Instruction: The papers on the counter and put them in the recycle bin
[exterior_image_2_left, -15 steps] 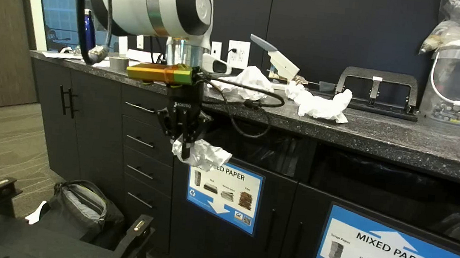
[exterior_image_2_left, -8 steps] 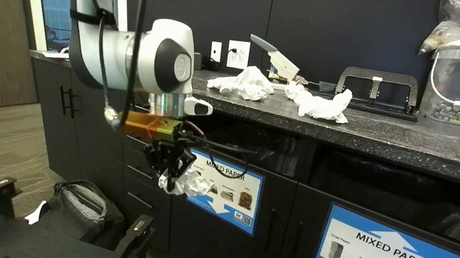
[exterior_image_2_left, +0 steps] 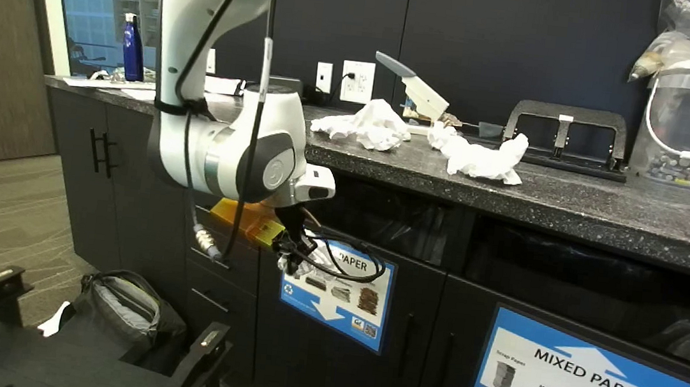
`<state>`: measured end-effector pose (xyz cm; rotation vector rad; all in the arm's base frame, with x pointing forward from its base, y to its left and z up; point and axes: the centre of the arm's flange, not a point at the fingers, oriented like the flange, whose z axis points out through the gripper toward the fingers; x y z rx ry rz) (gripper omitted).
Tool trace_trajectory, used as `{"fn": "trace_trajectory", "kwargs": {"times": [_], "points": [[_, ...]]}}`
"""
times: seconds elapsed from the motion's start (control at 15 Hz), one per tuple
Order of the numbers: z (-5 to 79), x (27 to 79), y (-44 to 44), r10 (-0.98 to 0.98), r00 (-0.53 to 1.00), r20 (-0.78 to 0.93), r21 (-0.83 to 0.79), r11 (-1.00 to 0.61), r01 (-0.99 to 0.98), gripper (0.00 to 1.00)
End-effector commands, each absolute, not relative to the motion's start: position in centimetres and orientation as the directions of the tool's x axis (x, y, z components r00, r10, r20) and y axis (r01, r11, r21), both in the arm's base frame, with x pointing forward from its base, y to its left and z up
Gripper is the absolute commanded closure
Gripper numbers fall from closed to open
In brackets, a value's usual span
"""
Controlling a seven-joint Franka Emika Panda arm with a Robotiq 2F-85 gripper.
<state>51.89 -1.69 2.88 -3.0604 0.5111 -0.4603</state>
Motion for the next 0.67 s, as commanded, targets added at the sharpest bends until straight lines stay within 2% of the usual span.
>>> {"fn": "trace_trajectory", "kwargs": {"times": [0.0,0.33,0.6], "points": [[2.6,57.0,-1.4,-0.374,0.812,0.448,-0.107,-0.924,-0.367,0.82],[5.7,60.0,-1.1,-0.407,0.664,0.627,-0.168,-0.903,-0.396,0.82],[6.3,60.2,-0.8,-0.42,0.618,0.665,-0.18,-0.892,-0.414,0.82]]}}
